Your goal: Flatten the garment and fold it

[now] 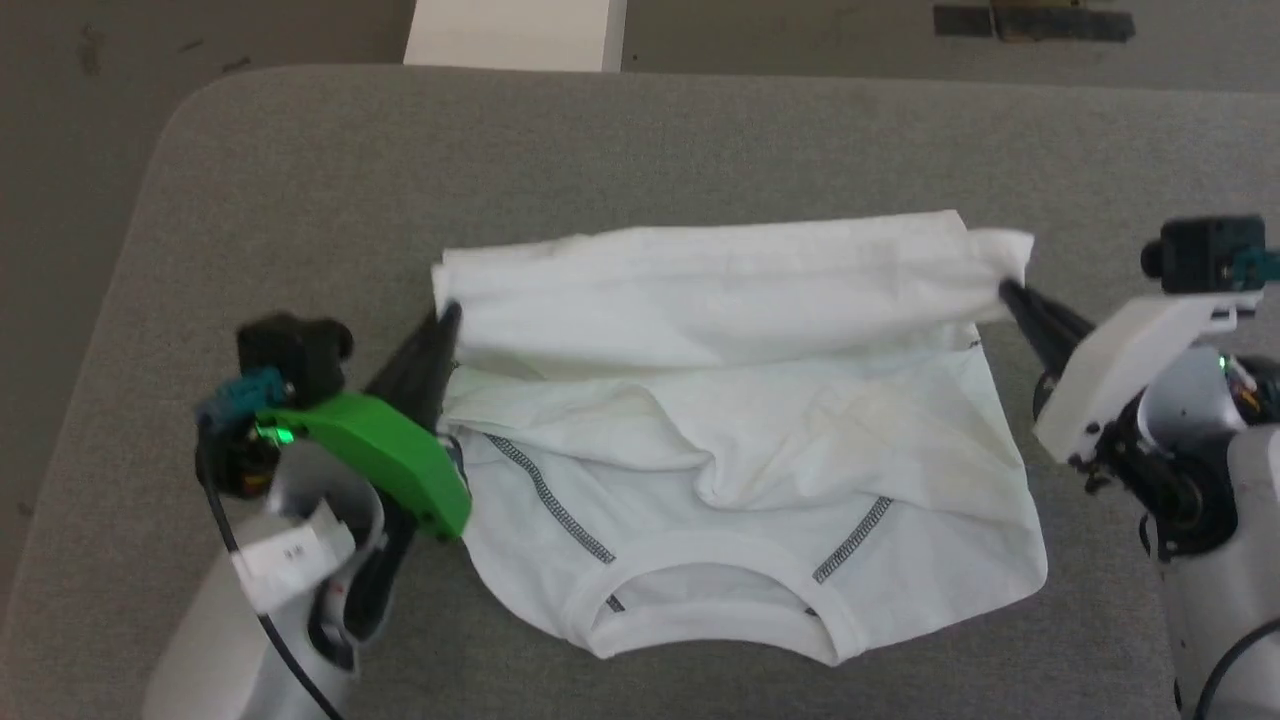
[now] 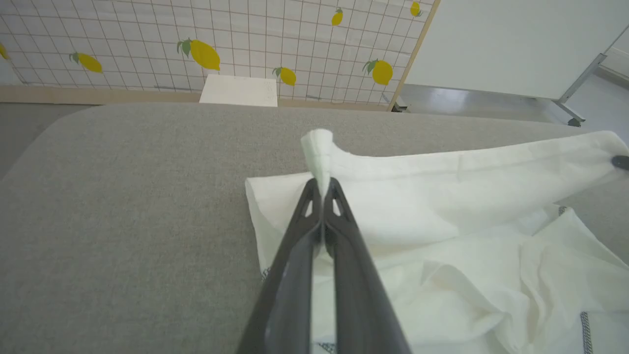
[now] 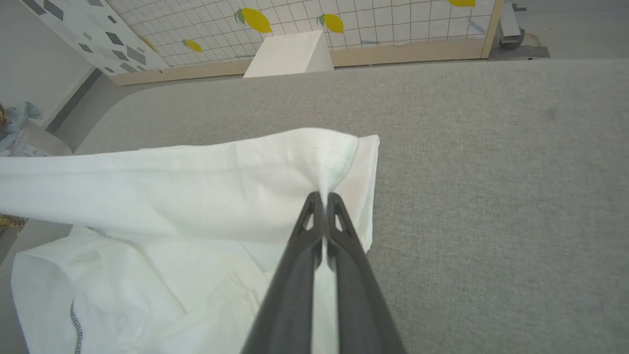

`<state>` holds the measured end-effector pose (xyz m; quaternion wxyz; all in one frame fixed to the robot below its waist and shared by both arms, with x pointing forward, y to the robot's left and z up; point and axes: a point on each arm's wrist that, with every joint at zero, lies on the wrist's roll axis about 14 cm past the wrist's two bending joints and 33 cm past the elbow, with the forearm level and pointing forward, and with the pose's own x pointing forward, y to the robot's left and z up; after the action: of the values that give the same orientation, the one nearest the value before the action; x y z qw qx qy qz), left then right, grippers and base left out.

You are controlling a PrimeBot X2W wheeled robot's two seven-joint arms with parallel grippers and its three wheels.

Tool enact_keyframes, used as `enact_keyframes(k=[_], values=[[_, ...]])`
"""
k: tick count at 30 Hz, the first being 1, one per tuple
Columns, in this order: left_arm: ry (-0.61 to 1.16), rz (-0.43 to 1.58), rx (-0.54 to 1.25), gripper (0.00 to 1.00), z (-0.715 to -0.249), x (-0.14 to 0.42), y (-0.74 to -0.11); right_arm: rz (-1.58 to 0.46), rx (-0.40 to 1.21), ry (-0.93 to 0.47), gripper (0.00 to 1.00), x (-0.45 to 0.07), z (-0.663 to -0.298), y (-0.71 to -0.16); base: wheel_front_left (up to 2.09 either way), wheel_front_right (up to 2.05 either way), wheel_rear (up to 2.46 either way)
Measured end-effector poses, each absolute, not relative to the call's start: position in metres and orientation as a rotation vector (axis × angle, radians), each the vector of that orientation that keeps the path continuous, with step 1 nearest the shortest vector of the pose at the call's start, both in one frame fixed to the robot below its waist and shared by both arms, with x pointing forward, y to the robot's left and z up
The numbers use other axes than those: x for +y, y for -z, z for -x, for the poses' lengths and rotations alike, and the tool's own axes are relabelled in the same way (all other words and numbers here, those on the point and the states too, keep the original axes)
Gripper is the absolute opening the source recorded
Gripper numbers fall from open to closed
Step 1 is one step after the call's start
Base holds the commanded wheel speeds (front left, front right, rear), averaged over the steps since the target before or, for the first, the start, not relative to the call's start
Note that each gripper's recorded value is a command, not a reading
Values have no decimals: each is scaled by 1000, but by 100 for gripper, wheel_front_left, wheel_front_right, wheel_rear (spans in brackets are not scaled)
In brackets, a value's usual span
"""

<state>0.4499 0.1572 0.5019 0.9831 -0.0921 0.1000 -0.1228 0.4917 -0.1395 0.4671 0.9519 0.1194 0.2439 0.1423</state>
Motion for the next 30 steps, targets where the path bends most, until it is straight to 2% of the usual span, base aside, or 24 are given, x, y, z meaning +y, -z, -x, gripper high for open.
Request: enact_keyframes(k=[5,10,21,30], values=[[254,261,281,0,-402,142,-479,-294,530,-242,0,-151,-449,-459,0,0,0],[179,291,299,0,-376,154,-470,-326,557,-210,0,-158,-417,-452,0,0,0],[60,321,280,0,-362,182,-469,-325,551,-132,0,-176,-403,-451,0,0,0],[-1,383,471,0,-327,178,-426,-322,703,-112,0,-178,-369,-418,0,0,0]])
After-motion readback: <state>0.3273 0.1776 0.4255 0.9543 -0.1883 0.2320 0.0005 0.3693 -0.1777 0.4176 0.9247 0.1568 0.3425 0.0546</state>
